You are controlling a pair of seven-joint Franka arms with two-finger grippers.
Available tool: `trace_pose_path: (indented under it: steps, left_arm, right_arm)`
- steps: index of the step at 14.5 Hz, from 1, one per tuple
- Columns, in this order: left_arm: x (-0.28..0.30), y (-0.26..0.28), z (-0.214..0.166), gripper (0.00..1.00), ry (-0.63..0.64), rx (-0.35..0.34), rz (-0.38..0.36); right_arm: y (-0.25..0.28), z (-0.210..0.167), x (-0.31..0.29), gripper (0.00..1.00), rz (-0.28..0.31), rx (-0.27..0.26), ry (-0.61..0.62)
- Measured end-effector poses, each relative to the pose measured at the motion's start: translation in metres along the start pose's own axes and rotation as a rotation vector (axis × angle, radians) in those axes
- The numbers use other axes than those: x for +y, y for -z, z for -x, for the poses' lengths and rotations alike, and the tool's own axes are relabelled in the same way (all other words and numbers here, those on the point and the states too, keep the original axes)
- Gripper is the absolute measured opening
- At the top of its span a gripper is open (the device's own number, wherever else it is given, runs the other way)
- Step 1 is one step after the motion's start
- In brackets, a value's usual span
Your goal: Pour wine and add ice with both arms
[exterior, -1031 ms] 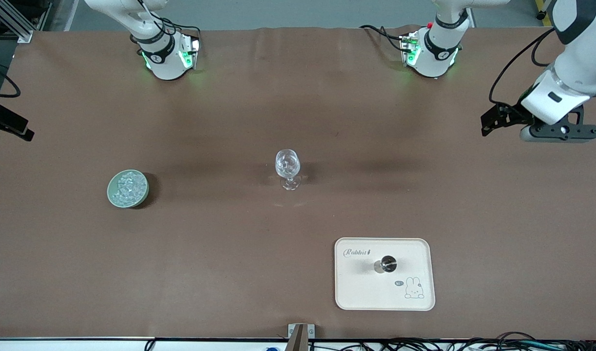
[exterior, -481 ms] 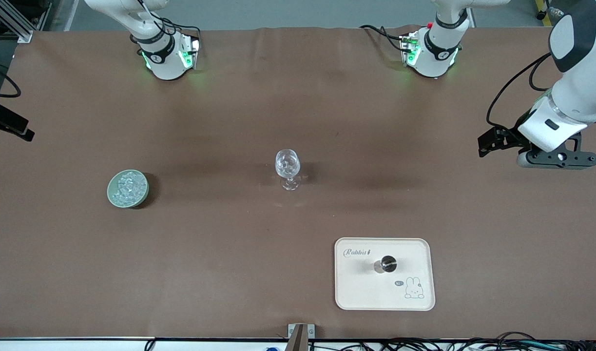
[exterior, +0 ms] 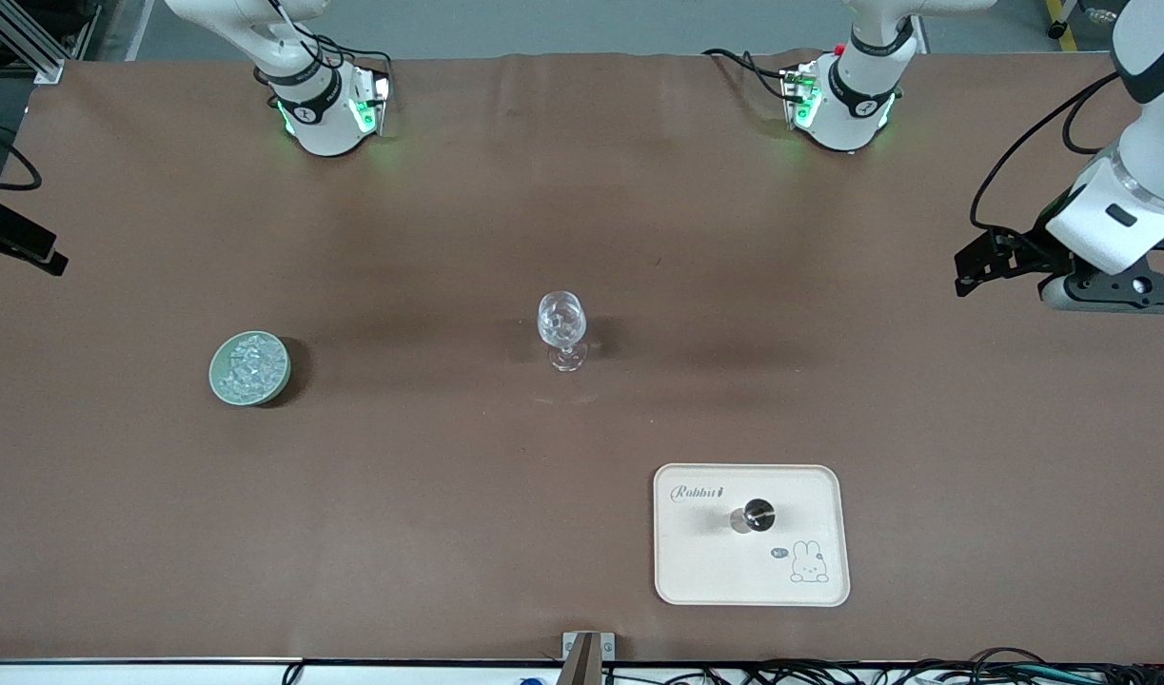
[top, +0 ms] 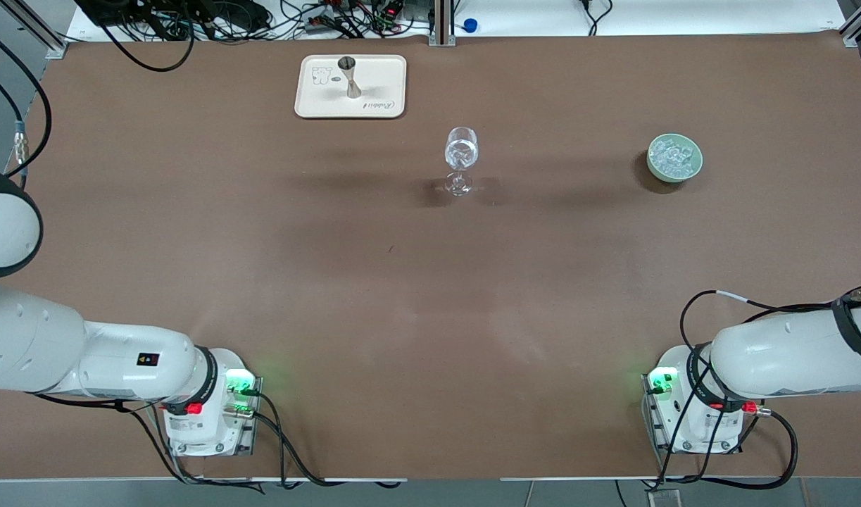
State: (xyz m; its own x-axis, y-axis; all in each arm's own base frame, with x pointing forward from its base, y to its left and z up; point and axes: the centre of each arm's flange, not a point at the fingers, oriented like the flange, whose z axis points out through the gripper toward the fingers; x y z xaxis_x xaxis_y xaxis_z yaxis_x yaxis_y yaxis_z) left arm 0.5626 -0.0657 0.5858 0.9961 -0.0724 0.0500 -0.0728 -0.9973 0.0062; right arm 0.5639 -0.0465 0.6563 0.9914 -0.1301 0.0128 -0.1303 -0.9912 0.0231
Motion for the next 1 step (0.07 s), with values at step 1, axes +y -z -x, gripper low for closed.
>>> trace_pose_path:
  steps: [1]
  left_arm:
    - [0.0000, 0.0009, 0.0005, 1.00, 0.000, -0.004, 0.000]
  right_arm:
    - [0.0000, 0.0000, 0.0000, 1.00, 0.000, 0.000, 0.000]
